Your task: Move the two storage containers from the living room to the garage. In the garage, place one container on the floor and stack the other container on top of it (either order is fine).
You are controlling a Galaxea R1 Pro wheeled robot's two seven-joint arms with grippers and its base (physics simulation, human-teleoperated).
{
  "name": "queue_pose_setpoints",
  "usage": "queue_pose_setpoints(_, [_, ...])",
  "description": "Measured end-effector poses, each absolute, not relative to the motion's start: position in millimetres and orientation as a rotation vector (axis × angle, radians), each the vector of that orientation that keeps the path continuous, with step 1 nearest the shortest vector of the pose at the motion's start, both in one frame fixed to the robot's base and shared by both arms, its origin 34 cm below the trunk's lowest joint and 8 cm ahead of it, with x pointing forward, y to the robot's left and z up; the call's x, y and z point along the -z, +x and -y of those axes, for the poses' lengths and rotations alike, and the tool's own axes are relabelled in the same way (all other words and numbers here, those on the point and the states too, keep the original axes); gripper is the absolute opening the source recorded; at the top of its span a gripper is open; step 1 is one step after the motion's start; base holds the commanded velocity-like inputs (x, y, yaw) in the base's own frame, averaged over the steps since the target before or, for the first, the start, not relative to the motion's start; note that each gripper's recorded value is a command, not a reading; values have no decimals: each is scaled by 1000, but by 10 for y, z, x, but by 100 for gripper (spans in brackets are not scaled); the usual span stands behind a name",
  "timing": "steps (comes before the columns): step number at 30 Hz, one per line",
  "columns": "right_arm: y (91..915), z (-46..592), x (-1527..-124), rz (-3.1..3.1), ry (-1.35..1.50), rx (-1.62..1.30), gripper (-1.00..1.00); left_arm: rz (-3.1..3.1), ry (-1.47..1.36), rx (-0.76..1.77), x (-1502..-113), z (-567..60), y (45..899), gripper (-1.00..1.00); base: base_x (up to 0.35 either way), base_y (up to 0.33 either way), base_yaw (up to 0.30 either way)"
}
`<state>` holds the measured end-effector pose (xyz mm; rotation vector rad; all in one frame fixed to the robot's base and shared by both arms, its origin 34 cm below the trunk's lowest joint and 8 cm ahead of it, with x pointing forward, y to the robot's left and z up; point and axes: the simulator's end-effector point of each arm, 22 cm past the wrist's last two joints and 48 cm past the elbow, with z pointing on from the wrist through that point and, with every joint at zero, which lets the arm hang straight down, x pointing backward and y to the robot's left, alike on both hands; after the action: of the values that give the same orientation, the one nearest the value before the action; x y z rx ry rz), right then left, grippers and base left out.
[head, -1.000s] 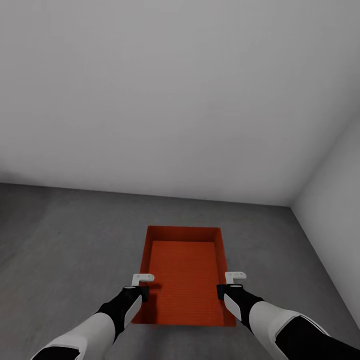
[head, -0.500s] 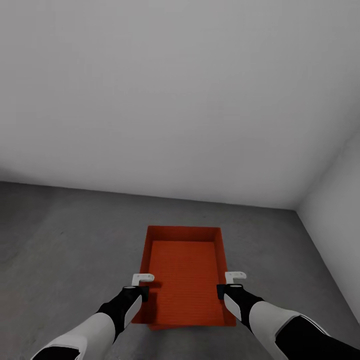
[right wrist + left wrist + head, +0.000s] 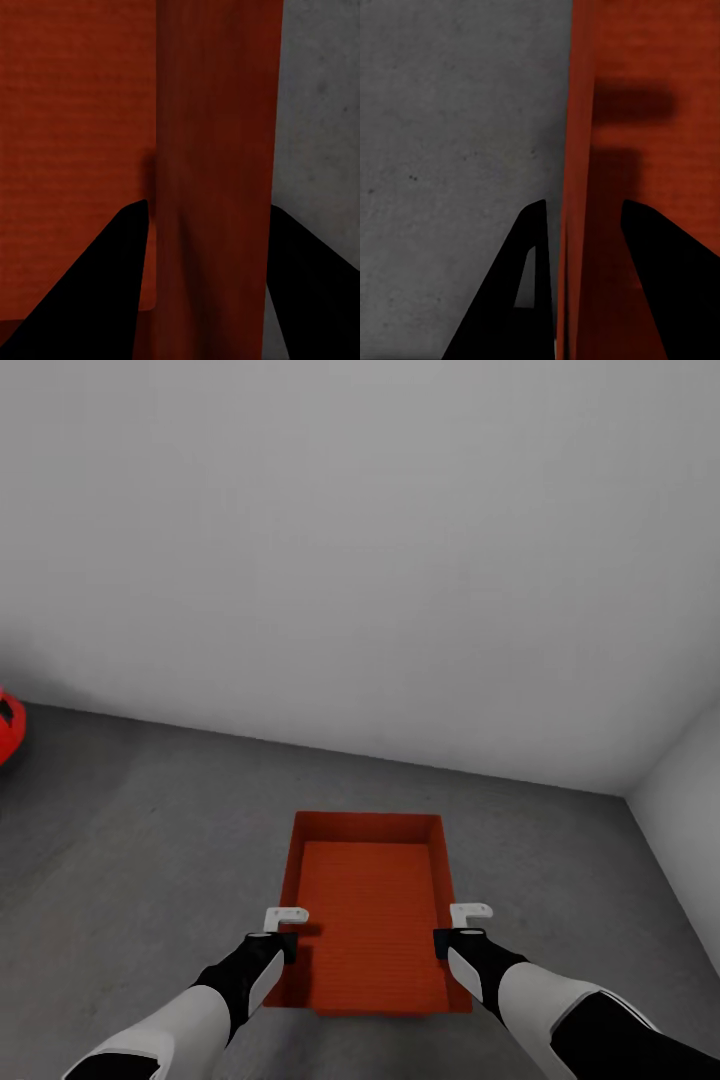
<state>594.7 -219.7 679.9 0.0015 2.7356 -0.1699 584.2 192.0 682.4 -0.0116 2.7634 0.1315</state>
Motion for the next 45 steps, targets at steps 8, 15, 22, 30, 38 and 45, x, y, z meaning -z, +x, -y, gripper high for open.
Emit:
queue_pose_setpoints(8, [5943,2198,-6801,-2736,1,170,-100,-2764,-12,-131,-6824,-1919,5837,-100,88,0,3])
queue_pose_setpoints(15, [5947,2198,-6802,-2735,1,170,-100,-2763,-12,-131,-6826,-1919,5841,-100,240,0,0])
queue_pose_setpoints(22, [5949,2198,-6800,-2735,1,170,-100,-2763,-12,-132,-6825,-1920,5843,-100,26,0,32])
queue_pose_setpoints(30, [5950,2195,-6801,-2735,1,170,-100,-2763,-13,-131,-6824,-1923,5843,-100,1,0,173])
queue_pose_setpoints(38, [5947,2197,-6799,-2735,2,170,-100,-2763,-11,-132,-6824,-1920,5844,-100,0,0,13])
queue_pose_setpoints(45, [5949,2197,-6800,-2735,2,170,-100,-2763,-12,-131,-6824,-1921,5844,-100,0,0,-101])
